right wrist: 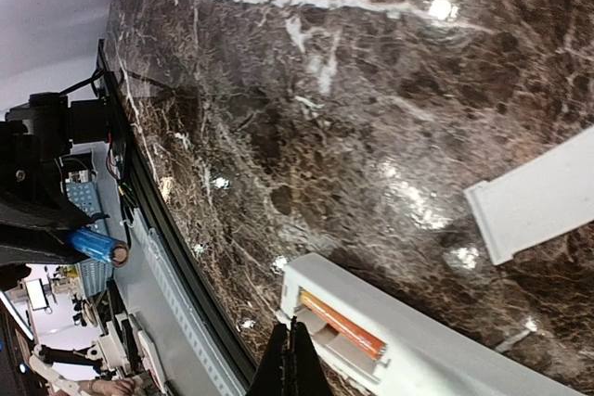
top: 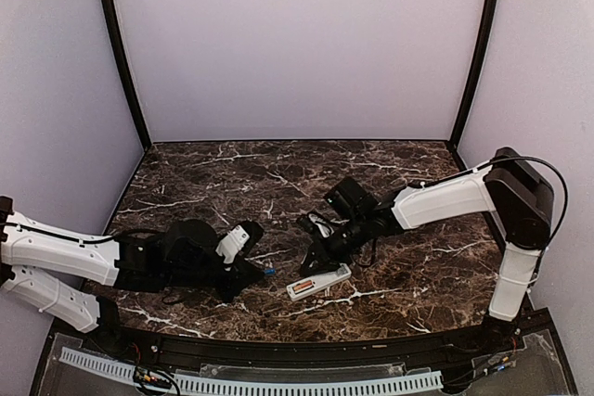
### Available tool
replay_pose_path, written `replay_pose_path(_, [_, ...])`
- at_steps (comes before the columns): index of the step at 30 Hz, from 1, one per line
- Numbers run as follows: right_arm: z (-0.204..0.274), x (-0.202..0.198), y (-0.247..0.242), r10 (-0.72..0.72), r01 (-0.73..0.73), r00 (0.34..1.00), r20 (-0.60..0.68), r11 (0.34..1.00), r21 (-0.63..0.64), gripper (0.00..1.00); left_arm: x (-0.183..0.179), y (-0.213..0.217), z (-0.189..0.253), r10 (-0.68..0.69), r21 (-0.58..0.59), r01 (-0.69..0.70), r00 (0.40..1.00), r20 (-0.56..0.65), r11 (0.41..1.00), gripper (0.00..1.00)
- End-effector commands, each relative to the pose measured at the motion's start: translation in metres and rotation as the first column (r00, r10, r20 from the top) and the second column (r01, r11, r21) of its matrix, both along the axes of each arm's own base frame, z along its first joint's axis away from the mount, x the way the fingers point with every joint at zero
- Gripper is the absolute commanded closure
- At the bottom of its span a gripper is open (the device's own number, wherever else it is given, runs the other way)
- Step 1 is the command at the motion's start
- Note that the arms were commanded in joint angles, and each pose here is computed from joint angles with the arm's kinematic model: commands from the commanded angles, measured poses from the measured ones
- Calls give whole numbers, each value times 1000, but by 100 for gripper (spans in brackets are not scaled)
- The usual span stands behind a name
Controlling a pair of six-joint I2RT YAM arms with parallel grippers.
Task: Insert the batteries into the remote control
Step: Press the battery in the battery compartment.
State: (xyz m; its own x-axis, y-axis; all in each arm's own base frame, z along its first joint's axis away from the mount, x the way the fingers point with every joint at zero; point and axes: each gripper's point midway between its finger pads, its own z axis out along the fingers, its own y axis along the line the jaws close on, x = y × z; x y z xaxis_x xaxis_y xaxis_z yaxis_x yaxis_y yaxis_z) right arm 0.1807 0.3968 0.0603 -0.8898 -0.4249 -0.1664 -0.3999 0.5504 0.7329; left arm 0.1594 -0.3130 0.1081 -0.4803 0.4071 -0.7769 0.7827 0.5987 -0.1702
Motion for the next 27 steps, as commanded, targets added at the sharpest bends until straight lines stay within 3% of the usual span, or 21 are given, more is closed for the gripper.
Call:
replay_pose_path(1, [5,-5,15,23,-23,999,30,1000,14,100,-3,6,4,-3,-16,4,1000,15,1000,100])
replay_pose_path(15, [-48,-11,0,-16,12,999,-42,995,-95,100,-6,10,4,-16,-15,17,1000,23,1000,100])
replay_pose_path(20, [-28,-8,6,-8,7,1000,-22,999,-48,100,-6,11,3,-25,-5,25,999,34,1000,100])
replay_pose_path(27, [38,8,28,8,-12,999,50,996,83,100,-7,-5,1,-100,19,99,994,49,995,100])
